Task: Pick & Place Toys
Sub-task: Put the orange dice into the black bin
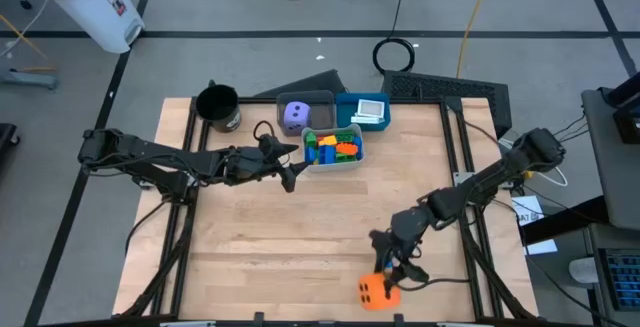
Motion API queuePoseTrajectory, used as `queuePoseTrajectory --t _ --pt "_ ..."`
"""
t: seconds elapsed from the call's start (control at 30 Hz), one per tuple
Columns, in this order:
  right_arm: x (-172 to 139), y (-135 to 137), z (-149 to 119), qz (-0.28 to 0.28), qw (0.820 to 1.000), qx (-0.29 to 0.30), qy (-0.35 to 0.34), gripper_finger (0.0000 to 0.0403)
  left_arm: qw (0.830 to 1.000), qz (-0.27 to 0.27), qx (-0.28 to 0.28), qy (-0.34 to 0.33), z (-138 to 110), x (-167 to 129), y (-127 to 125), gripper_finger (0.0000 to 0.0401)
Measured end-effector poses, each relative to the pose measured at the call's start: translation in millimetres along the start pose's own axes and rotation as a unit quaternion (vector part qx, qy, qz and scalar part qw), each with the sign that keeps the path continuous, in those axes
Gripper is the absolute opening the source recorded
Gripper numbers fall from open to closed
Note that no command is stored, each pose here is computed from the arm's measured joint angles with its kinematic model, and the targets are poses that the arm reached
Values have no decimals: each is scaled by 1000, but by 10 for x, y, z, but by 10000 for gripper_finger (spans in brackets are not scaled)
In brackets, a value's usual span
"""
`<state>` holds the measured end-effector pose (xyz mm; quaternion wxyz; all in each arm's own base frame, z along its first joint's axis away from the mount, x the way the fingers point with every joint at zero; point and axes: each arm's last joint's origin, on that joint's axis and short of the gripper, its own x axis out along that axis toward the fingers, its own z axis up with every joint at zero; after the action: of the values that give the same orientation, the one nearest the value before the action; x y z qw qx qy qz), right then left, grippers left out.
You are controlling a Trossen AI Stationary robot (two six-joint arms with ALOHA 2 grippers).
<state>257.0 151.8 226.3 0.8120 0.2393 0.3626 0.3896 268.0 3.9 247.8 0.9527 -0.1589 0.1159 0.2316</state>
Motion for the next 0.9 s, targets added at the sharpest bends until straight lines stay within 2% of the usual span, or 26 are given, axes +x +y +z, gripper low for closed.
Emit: queuePoseTrajectory --t 0.1,0.23,0.4,0.57,0.63,0.83,0.9 --pt "-193 53 73 -45 997 -49 -40 191 1000 -4 -24 -9 19 0 -8 324" --pt "-439 48 137 -168 975 -118 -91 191 999 -6 -44 -11 24 0 -11 324" --pt "-628 -42 232 -326 917 -182 -143 190 997 -34 -67 -3 7 30 -38 324" --pt "-763 -171 309 -453 851 -215 -159 189 992 -112 -46 -27 25 110 -138 324" --pt "-828 -199 325 -482 834 -218 -159 191 989 -135 -37 -40 24 148 -172 324" --pt "-999 -170 360 -494 824 -211 -181 183 986 -153 -39 -51 -11 225 -204 324" --pt "-1058 -150 374 -508 813 -208 -195 184 985 -156 -42 -58 -21 251 -214 324"
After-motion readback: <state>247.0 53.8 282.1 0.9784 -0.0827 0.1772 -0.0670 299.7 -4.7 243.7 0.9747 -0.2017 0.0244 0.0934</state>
